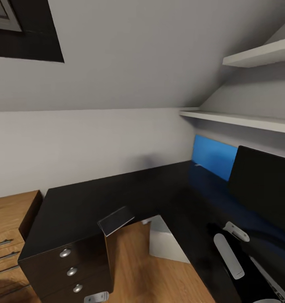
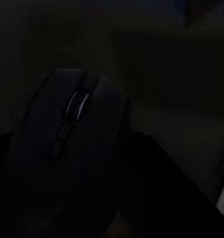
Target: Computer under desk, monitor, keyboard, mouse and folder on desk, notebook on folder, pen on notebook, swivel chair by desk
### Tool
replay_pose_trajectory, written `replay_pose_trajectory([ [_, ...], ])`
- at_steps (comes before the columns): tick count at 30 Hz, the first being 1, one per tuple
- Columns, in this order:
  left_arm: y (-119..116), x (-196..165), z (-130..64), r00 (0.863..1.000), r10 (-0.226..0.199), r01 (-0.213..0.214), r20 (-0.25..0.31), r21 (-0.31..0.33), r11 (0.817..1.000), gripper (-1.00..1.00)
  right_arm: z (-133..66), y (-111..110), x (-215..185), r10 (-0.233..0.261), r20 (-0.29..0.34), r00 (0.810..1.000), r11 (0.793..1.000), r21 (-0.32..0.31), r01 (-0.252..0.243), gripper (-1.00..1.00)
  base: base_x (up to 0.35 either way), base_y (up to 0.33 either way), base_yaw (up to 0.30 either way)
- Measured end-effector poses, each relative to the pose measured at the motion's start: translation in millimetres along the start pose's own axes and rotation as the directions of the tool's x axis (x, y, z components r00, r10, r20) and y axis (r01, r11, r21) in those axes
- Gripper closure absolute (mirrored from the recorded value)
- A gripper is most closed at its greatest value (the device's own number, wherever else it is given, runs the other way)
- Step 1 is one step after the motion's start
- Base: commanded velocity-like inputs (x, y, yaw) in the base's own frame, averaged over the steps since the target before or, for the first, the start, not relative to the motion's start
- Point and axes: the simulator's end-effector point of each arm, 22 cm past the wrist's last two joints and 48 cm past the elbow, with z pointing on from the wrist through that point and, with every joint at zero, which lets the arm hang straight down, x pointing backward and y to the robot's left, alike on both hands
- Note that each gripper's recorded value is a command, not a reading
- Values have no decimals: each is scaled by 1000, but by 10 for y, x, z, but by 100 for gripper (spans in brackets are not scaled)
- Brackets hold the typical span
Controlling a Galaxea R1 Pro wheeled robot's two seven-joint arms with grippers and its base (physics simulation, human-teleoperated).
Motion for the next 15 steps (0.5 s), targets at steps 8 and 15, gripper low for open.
replay_pose_trajectory([
  [8, -1, 2, -1, 1000, 0, 0, 0, 0, 1000, -100, 33, -86, -18, -51, 26, 998, 998, 35, 50, 100, 0, 0, -42],
  [15, -8, 6, -1, 1000, -1, 1, -1, 1, 1000, -100, 122, -260, 34, -132, 36, 991, 987, 101, 128, 100, 0, 0, -1],
])
